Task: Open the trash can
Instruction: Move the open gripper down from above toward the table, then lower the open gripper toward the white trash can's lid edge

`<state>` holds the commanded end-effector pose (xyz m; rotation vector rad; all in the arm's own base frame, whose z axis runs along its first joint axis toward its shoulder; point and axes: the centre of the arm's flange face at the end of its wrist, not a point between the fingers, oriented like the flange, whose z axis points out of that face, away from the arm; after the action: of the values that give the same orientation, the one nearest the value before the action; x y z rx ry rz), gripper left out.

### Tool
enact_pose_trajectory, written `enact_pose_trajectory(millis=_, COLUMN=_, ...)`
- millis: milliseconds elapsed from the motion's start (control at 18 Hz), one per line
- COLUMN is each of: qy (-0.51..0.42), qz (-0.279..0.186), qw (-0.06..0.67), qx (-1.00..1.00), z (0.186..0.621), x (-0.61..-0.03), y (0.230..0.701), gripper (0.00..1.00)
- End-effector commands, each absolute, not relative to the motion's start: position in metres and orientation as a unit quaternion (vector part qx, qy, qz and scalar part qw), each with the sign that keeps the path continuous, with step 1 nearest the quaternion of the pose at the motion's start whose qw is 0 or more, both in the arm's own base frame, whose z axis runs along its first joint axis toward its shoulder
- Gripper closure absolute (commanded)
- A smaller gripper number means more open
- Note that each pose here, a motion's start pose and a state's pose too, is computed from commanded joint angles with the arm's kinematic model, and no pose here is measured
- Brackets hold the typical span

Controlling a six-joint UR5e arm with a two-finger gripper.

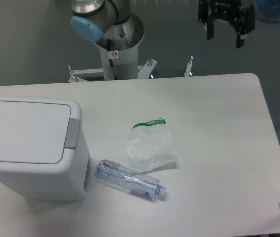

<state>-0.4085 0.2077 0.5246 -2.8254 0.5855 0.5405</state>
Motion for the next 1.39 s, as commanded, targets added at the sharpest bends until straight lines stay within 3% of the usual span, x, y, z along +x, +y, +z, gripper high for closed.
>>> enact_pose_trajectory(millis=500, qy=0.196, qz=0.181, qw=0.107, qx=-0.958, z=0.525, x=-0.406, y=0.212, gripper=0.00)
enact_pose_trajectory(millis=944, qy=0.041, qz=0.170, qw=0.168, qx=-0.970, z=0.527, x=-0.392, y=0.274, gripper=0.00)
enact_pose_trajectory(millis=1111, qy=0.007, qz=0.152, qw=0.184, qx=-0.971, z=0.524, x=-0.382, y=0.297, gripper=0.00)
enact_pose_trajectory(millis=1389, qy=-0.151, qz=0.107, qw=0.240, qx=-0.953, z=0.527, x=-0.364, y=0.363, gripper=0.00)
